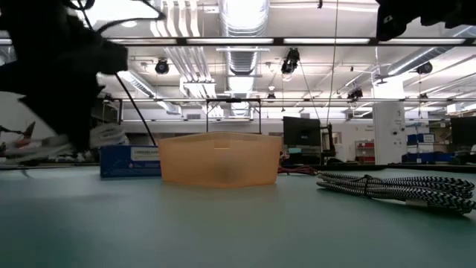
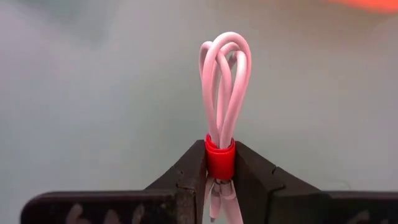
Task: Pick and place USB-C Cables
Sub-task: Put the white charger cable into the orange bin
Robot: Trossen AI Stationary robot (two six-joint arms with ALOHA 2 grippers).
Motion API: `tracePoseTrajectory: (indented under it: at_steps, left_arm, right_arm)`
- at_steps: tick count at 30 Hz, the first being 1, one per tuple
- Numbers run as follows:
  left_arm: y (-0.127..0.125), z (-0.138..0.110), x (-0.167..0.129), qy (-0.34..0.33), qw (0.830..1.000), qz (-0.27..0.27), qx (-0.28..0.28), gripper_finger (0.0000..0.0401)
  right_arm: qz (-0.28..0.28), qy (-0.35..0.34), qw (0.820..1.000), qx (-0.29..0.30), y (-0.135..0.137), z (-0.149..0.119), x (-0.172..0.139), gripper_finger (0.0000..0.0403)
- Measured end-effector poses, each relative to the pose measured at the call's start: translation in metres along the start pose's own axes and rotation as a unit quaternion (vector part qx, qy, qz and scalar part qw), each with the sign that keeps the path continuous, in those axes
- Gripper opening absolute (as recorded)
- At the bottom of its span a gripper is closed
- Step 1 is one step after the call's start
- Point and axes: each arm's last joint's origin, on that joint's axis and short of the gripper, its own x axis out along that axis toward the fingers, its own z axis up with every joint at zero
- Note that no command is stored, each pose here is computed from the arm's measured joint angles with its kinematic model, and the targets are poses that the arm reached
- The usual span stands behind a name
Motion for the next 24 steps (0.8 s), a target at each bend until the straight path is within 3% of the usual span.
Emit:
tracePoseTrajectory:
  at_steps: [7,11,14,18,24]
  left_arm:
    - [-0.010,0.016,-0.031,-0.094,0.993,-0.060,0.040,0.0049]
    - [-0.023,0.026,-0.049,-0.162,0.976,-0.116,0.091,0.0049]
    - [-0.037,0.032,-0.062,-0.213,0.950,-0.178,0.145,0.0049]
    - [-0.055,0.041,-0.084,-0.292,0.897,-0.263,0.204,0.0049]
    - [-0.067,0.049,-0.106,-0.385,0.832,-0.311,0.249,0.0049]
  right_arm:
    - [0.003,0.022,1.000,0.008,0.002,-0.007,0.006,0.0057]
    - [0.004,0.030,0.999,0.027,0.003,-0.013,0.009,0.0057]
    - [0.003,0.029,0.999,0.043,0.004,-0.018,0.012,0.0057]
    - [0.002,0.024,0.998,0.052,0.004,-0.020,0.016,0.0057]
    - [0.000,0.001,0.999,0.053,0.005,-0.021,0.026,0.0057]
